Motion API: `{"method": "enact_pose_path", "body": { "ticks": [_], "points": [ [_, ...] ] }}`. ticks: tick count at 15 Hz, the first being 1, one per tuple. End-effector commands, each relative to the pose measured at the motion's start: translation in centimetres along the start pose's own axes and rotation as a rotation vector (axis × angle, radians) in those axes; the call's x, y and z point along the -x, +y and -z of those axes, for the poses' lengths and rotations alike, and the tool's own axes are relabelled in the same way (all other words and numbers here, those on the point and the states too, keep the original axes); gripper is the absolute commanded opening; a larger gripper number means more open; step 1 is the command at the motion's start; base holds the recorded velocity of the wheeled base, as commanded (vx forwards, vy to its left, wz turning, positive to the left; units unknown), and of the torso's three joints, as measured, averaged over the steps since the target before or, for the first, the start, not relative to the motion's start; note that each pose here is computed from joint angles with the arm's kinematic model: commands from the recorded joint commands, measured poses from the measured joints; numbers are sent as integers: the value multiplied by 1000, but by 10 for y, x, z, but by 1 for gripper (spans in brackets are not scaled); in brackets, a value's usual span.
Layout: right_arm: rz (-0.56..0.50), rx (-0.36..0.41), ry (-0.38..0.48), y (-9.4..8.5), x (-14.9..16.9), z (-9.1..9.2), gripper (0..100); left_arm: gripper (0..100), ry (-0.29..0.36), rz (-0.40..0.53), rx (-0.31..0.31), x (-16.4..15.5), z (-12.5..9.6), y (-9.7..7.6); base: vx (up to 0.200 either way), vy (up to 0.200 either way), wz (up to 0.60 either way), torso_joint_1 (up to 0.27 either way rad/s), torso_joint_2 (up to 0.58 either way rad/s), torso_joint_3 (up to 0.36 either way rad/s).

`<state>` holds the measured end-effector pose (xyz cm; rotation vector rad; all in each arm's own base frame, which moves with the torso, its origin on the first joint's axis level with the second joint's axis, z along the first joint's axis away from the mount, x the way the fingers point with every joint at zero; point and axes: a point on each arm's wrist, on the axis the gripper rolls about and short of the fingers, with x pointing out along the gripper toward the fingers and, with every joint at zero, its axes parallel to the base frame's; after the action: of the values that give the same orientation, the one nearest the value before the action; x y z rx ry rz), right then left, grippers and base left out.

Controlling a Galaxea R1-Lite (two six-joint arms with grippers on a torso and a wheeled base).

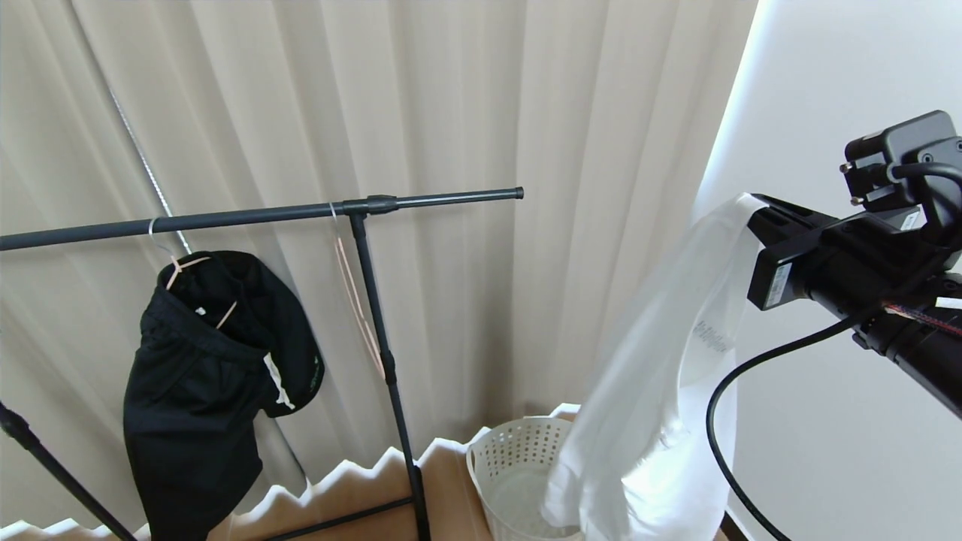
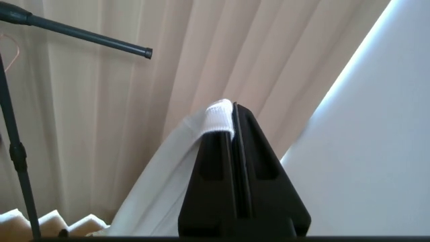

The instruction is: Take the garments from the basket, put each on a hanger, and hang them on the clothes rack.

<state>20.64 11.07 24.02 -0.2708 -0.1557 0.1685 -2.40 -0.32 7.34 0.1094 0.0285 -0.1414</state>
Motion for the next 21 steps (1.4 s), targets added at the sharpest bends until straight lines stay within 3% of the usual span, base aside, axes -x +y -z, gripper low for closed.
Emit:
{"method": "enact_pose_path", "body": {
  "ticks": [1,5,16,21],
  "points": [
    [-3,2,3,1,-1,1,0,100,1,-1,0,0,0,0,0,0,600,2,-7,7],
    [-1,2,1,1,0,1,0,100,0,0,0,0,0,0,0,0,450,8,-1,-1],
    [-5,3,9,2,0,3,0,100,0,0,2,0,0,0,0,200,0,2,1,1],
    [-5,2,4,2,-1,1,0,100,0,0,2,0,0,0,120,120,0,-2,0,1]
  ]
}}
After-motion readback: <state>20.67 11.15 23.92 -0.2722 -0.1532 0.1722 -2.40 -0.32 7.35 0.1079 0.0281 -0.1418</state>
